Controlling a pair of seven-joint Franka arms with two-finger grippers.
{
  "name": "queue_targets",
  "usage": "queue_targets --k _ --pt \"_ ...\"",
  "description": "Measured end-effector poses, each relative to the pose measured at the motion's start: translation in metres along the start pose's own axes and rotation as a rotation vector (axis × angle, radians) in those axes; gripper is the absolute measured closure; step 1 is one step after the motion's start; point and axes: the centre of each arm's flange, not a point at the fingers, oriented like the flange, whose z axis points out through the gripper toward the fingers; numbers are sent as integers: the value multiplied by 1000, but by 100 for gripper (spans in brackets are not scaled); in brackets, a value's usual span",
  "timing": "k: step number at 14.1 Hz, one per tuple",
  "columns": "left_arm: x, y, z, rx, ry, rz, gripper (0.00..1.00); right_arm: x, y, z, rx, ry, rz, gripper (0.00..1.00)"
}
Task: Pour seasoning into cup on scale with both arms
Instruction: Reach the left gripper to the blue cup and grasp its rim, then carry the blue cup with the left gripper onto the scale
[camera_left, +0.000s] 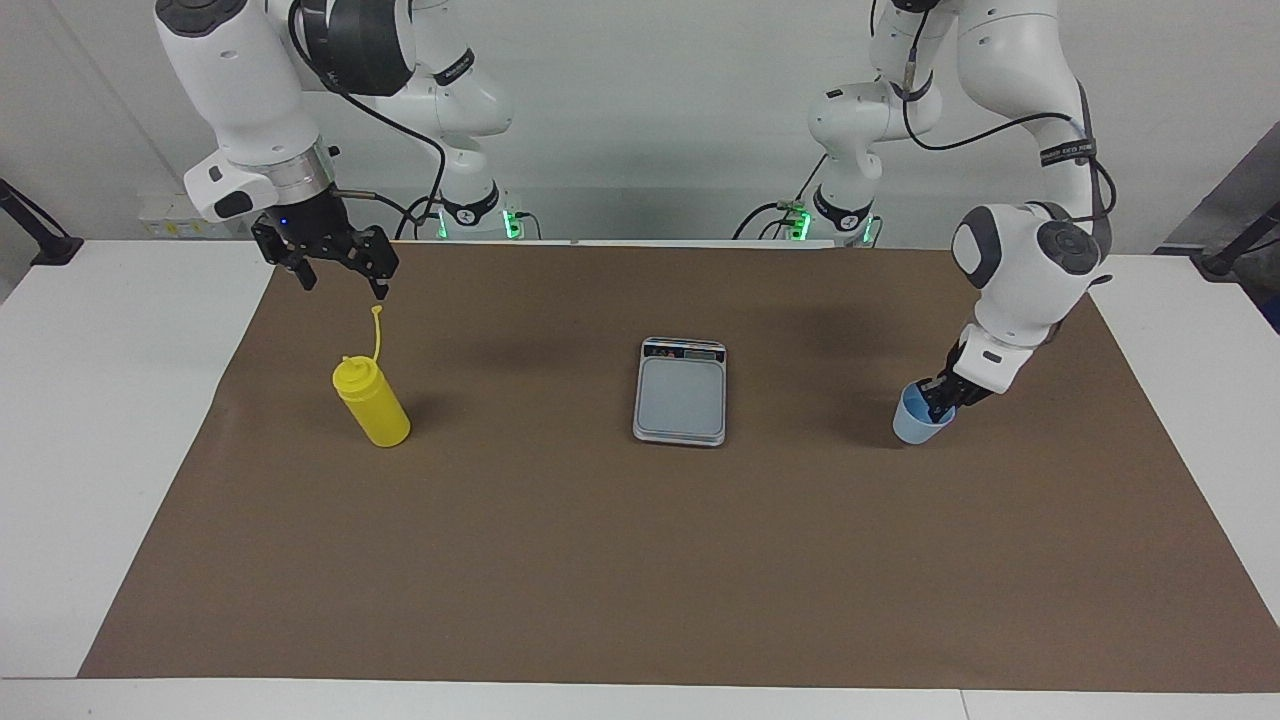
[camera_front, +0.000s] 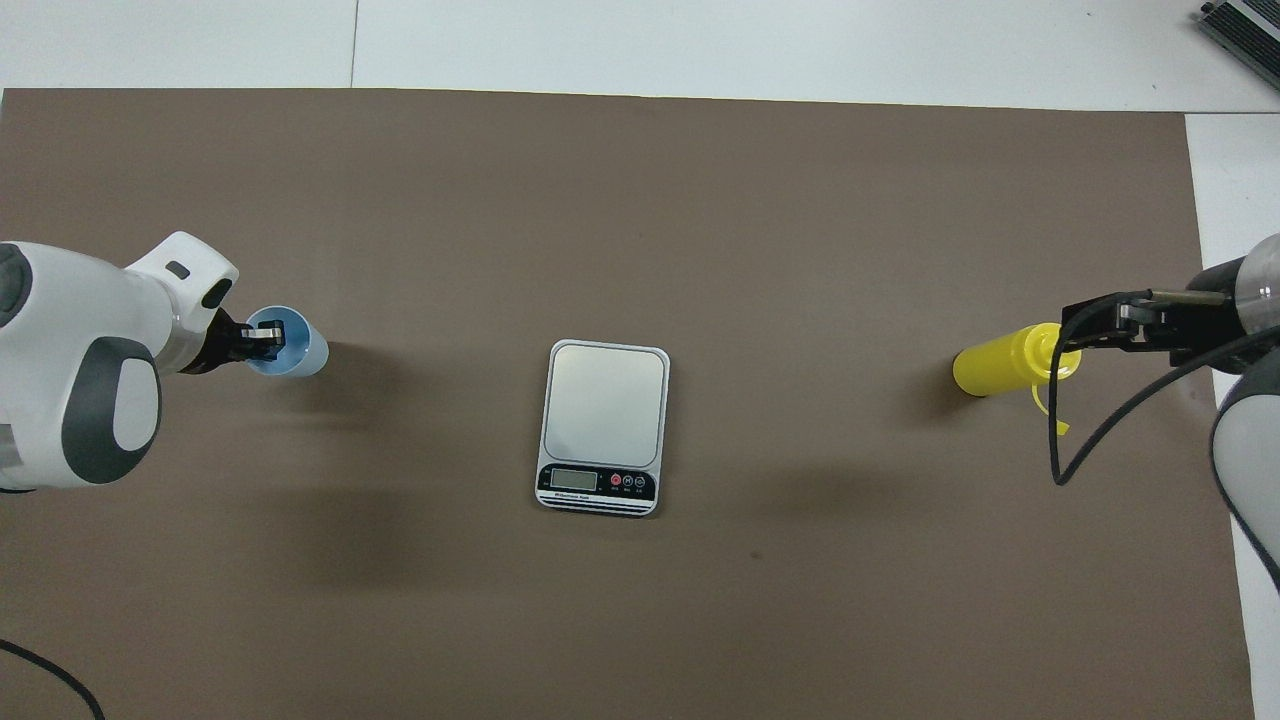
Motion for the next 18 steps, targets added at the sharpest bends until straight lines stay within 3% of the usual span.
queue_targets --k 3,7,12,18 --pt "12 29 -49 0 -36 46 97 0 0 0 0 0 0 0" --pt "3 114 -98 -7 -37 102 97 0 0 0 0 0 0 0" --pt "-54 246 -83 -26 -22 153 97 0 0 0 0 0 0 0" --pt "-104 339 -5 16 -12 149 97 0 0 0 0 0 0 0"
